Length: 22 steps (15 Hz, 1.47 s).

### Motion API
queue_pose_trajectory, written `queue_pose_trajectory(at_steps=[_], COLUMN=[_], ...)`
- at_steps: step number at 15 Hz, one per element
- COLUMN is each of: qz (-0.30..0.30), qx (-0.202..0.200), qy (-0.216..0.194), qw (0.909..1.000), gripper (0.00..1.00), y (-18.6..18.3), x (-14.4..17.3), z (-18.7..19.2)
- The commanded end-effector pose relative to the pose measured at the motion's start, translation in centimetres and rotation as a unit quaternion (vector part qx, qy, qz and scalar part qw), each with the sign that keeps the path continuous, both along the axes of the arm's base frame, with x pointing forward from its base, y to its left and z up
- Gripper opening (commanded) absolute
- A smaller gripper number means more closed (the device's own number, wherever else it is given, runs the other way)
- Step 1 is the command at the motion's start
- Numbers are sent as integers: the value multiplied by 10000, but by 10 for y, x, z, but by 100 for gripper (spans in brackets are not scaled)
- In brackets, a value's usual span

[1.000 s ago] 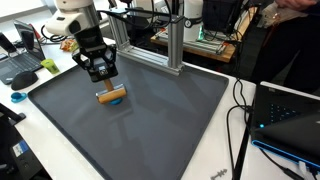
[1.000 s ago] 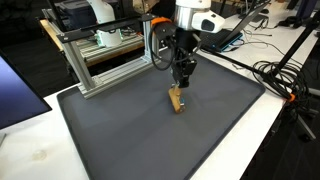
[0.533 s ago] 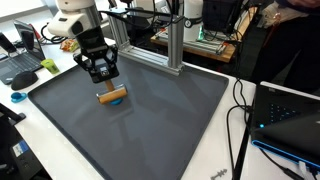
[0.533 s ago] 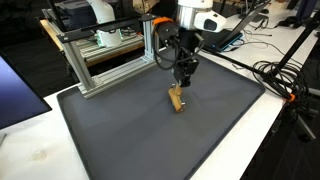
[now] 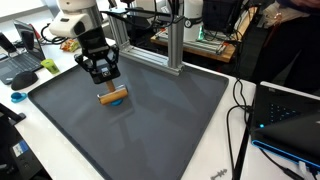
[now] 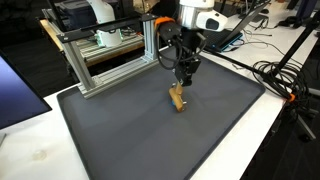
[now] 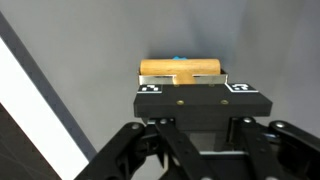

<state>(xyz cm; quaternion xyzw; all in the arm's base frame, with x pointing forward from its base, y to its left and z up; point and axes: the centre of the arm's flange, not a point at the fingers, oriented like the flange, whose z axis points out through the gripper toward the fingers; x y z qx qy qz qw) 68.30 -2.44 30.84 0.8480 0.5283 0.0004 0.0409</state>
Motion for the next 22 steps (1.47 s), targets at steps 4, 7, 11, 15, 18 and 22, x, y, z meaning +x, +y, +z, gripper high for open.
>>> queue_pose_trajectory(at_steps=[4, 7, 11, 15, 18, 22], qz=[172, 199, 245, 293, 362, 411], qx=[167, 198, 239, 272, 281, 271], qy=[205, 190, 192, 186, 174, 174], qw=[9995, 9994, 9992, 9990, 9988, 9986], gripper=[22, 22, 22, 22, 22, 22], y=[17, 20, 23, 27, 31, 34], x=[-1, -1, -1, -2, -3, -3], z=[-17, -17, -16, -16, -15, -16])
